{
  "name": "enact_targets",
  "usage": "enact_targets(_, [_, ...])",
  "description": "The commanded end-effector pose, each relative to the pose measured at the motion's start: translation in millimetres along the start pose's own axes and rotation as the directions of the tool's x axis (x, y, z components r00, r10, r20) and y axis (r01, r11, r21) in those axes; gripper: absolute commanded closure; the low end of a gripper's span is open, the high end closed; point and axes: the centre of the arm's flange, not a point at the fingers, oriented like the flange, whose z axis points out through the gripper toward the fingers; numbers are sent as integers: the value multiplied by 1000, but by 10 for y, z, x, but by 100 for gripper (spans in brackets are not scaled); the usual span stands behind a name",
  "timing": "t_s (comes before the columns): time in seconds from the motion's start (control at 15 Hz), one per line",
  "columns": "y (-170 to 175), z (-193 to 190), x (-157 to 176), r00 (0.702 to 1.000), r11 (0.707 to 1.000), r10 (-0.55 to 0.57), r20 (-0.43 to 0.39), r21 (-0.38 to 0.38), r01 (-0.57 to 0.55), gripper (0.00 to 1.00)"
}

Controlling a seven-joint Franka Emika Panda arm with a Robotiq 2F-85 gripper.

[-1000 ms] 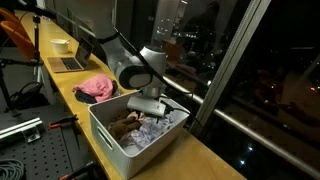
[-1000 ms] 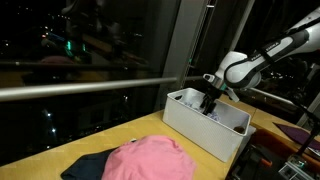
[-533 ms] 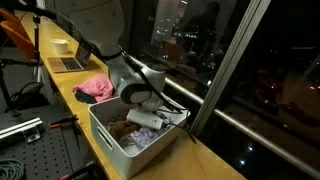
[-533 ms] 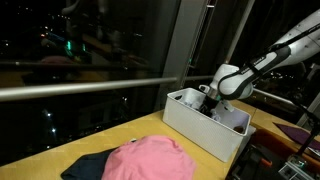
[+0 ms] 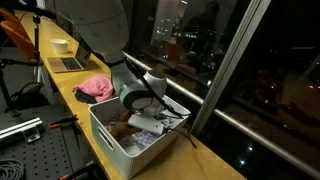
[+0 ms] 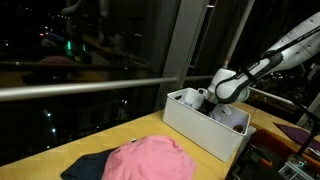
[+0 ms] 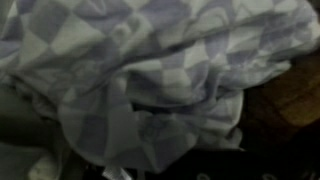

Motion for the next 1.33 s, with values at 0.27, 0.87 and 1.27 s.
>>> enact_targets(0.27, [-38, -45, -95, 1000, 1000, 13, -23, -12, -14, 79])
enact_targets(0.87, [-260, -1323, -199, 997, 989, 13, -78, -144, -24, 100])
enact_targets(1.27, [-546, -2616, -120, 985, 948, -74, -154, -318, 22, 100])
